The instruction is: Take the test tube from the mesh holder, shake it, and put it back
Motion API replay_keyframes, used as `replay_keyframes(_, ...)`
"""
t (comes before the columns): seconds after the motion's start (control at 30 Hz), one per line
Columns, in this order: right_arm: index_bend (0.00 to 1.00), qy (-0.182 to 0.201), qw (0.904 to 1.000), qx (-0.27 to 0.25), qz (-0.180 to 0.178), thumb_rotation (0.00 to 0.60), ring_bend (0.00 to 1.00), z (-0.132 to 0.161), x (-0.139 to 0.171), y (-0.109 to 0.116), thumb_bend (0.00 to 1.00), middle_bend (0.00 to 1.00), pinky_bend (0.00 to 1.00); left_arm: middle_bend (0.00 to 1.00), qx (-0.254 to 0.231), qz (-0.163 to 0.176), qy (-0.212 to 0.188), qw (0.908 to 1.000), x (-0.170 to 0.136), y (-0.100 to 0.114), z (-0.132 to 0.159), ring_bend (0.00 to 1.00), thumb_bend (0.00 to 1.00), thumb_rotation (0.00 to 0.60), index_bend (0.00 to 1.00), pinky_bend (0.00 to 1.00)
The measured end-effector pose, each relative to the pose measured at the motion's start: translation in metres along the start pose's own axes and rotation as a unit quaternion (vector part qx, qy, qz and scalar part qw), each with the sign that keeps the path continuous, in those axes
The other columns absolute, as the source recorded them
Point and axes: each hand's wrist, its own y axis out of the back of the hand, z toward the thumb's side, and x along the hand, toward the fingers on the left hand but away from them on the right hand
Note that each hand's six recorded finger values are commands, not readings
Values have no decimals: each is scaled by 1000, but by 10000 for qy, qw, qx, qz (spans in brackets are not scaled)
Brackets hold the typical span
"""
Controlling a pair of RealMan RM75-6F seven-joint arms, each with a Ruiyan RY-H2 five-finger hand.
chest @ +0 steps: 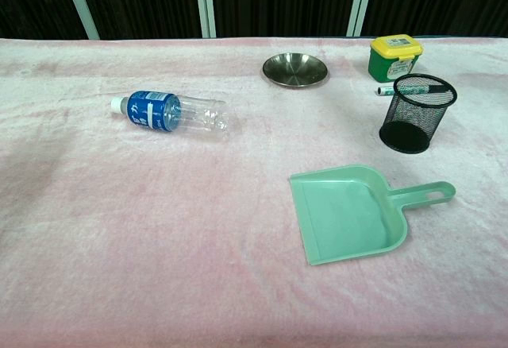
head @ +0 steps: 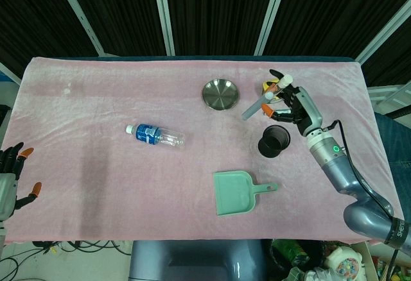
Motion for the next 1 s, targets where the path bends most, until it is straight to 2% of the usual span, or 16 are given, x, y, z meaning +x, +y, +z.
replay_keyframes(0.17,599,687,9941,-820,187,600,124,25,12,3,266,36,158,21,-1,-6,-2,10000,0,0,0,0,328,600,118,0)
replay_keyframes(0.3,602,1049,9889,-945,472,600,124,34,21,4,266,36,158,21,3,-8,2,10000,0,0,0,0,328,600,118,0)
replay_keyframes(0.5,605,766,9950,-56,646,600,125,13,20,6,266,36,158,21,9,-10,4,10000,0,0,0,0,328,600,118,0)
replay_keyframes(0.63,608,533,9907,1090,608,600,126,1,15,6,266,37,158,21,5,-2,13,10000,0,0,0,0,328,600,118,0)
replay_keyframes(0.73,609,411,9743,2156,514,600,125,-7,11,8,266,37,158,21,18,-14,7,10000,1,0,0,0,328,600,118,0)
replay_keyframes(0.83,609,333,9449,3237,352,600,125,-12,9,12,266,36,158,21,21,-20,-4,10000,1,-1,0,0,328,600,118,0)
replay_keyframes(1.0,609,177,8775,4792,-42,600,125,-17,6,17,266,37,158,21,10,-11,3,10000,1,0,0,0,328,600,118,0)
